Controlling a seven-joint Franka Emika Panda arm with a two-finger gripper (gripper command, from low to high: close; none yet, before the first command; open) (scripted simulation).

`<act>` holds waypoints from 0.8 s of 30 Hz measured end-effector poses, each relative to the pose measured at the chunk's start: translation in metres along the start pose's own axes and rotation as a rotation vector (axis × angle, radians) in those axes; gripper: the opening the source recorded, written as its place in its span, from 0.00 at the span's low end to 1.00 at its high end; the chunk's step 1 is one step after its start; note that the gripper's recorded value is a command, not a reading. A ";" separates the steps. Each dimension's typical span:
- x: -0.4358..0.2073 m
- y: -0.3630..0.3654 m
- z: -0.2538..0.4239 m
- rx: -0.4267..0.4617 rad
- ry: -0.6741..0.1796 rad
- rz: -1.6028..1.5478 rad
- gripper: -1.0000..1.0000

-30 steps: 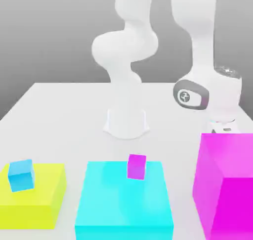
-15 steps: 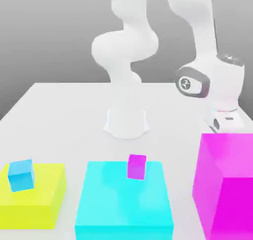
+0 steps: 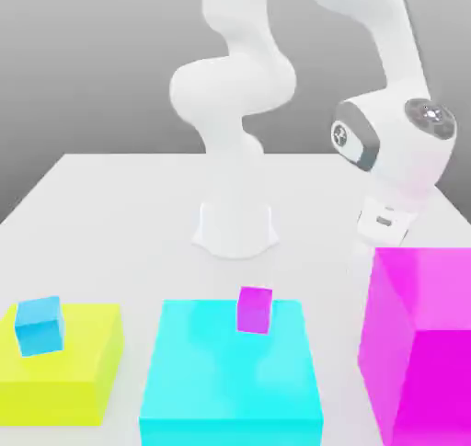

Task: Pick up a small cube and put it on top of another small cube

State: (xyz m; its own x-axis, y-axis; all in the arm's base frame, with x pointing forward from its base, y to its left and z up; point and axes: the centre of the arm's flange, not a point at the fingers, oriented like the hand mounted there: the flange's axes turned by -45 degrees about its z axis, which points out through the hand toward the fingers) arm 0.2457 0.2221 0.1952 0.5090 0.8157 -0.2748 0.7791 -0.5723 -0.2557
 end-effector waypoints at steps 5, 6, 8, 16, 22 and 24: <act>-0.030 0.048 -0.038 -0.002 0.020 0.033 0.00; -0.039 0.060 -0.047 -0.009 0.030 0.030 0.00; -0.059 0.081 -0.065 -0.023 0.049 0.023 0.00; -0.118 0.130 -0.108 -0.125 0.128 -0.121 0.00; -0.132 0.146 -0.121 -0.238 0.179 -0.320 0.00; -0.136 0.151 -0.124 -0.274 0.194 -0.388 0.00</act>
State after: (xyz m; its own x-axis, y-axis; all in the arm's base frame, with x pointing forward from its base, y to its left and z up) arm 0.3397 0.0353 0.3087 0.2014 0.9792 -0.0242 0.9783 -0.2023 -0.0452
